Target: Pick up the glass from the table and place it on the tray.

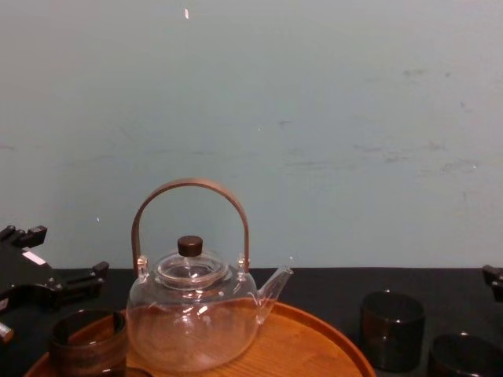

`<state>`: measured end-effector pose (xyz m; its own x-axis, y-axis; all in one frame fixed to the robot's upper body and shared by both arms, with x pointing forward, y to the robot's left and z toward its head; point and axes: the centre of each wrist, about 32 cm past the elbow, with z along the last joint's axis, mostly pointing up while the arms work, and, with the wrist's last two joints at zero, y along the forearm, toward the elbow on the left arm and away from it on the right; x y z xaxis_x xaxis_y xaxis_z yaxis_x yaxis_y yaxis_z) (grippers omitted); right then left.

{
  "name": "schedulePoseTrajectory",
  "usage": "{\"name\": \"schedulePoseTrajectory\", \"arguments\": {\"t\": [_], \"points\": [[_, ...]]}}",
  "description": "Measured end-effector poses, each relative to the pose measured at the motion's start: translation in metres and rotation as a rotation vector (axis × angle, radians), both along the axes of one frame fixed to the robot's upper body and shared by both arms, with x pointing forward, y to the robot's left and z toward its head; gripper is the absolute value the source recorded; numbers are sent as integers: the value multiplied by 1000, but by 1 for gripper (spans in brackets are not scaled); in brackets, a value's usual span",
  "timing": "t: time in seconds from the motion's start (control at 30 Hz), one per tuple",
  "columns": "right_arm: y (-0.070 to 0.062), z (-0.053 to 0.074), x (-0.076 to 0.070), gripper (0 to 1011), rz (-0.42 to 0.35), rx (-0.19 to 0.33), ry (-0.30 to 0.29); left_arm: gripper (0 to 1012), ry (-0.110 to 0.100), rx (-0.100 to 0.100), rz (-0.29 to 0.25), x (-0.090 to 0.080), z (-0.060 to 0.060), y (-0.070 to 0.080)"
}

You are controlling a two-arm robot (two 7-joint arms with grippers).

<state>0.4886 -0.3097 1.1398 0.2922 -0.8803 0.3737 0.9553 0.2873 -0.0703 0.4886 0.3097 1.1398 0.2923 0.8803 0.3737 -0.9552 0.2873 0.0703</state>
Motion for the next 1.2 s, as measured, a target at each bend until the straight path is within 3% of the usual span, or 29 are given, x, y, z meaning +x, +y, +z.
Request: {"name": "schedulePoseTrajectory", "arguments": {"t": [0.63,0.83,1.2], "points": [[0,0,0,1002,1,1,1,1001,0,0,0,0,0,0],[-6,2,-2,1002,24,21,26,1001,0,0,0,0,0,0],[-11,15,-30,1002,93,40,64,1001,0,0,0,0,0,0]]}}
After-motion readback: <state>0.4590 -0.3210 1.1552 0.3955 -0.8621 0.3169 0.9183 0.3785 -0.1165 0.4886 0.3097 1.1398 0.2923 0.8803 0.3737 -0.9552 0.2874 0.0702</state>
